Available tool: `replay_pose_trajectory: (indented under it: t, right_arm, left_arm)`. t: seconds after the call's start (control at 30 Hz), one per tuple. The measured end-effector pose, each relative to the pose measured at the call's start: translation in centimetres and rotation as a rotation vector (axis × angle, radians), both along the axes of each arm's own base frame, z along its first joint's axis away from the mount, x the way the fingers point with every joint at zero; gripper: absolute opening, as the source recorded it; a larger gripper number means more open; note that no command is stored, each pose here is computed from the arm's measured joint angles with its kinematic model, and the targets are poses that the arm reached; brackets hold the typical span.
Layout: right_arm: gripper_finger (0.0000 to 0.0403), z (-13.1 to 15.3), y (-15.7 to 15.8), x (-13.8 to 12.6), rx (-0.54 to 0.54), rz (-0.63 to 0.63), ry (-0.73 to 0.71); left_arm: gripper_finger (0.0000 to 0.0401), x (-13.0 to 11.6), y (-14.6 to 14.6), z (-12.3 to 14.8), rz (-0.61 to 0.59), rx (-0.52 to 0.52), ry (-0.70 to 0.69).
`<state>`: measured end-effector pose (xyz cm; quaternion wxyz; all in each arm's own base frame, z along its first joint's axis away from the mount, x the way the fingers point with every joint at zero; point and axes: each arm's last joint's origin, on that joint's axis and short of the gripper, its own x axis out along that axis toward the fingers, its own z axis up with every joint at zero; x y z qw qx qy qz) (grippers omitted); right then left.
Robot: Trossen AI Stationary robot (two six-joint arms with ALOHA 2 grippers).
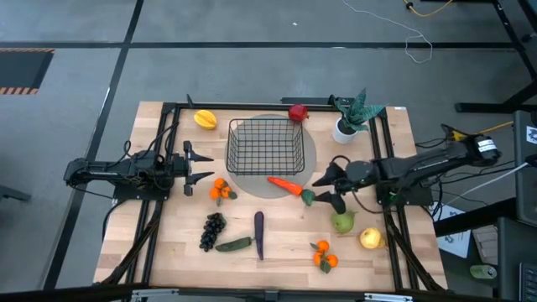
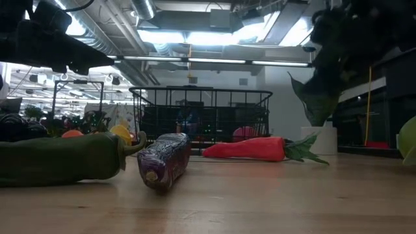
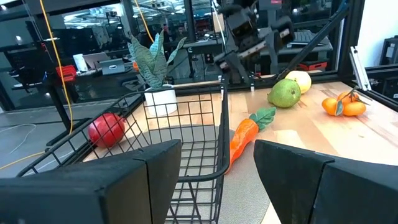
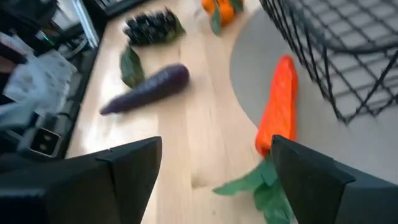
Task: Build produce basket
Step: Put the orange carrot into the wire basket
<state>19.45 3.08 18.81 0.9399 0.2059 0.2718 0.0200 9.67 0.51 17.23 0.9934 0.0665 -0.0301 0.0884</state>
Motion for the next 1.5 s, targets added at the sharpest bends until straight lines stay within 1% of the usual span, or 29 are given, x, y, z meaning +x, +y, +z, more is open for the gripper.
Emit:
replay_pose_trajectory:
  t: [0.1,0.27,0.43,0.53,0.73,0.87,0.93,1.0,1.07,1.17,1.27,1.37,1.5]
  right_arm:
    - [0.0291,-0.6,0.0,0.3,-0.005,-0.001,0.036]
    - [0.0291,-1.8,-0.3,0.8,-0.089,-0.111,0.086]
    - [0.0291,-3.6,-0.2,1.4,-0.116,-0.132,0.177]
    - [0.0291,-4.7,-0.2,1.9,-0.104,-0.181,0.210]
    - [0.0291,-6.6,-0.1,2.9,-0.102,-0.185,0.239]
    - [0.0291,-8.0,-0.1,3.0,-0.058,-0.241,0.304]
    - [0.0291,-8.2,-0.1,3.2,-0.014,-0.288,0.309]
    - [0.0291,-8.4,-0.1,3.2,0.003,-0.329,0.310]
    - [0.0287,-8.4,-0.1,3.2,0.008,-0.338,0.310]
    - [0.0263,-8.3,-0.1,3.3,0.021,-0.362,0.298]
    - [0.0215,-8.3,-0.2,3.2,0.077,-0.405,0.297]
    - [0.0150,-8.3,-0.1,3.2,0.100,-0.403,0.302]
    - [0.0047,-8.3,0.2,3.2,0.109,-0.376,0.306]
  left_arm:
    - [0.0195,0.0,0.0,0.0,0.000,0.000,0.000]
    - [0.0195,0.0,0.0,0.0,0.000,0.000,0.000]
    - [0.0195,0.0,0.0,0.0,0.000,0.000,0.000]
    - [0.0195,0.0,0.0,0.0,0.000,0.000,0.000]
    - [0.0195,0.0,0.0,0.0,0.000,0.000,0.000]
    - [0.0195,0.0,0.0,0.0,0.000,0.000,0.000]
    - [0.0195,0.0,0.0,0.0,0.000,0.000,0.001]
    - [0.0195,0.0,0.0,0.0,0.000,0.000,0.001]
    - [0.0195,0.0,0.0,0.0,0.000,0.000,0.001]
    - [0.0195,0.0,0.0,0.0,0.000,0.000,0.001]
    - [0.0195,0.0,0.0,0.0,0.000,-0.001,0.002]
    - [0.0195,0.0,0.0,-0.1,0.000,-0.002,0.010]
    - [0.0195,0.0,0.0,-0.1,0.000,-0.002,0.011]
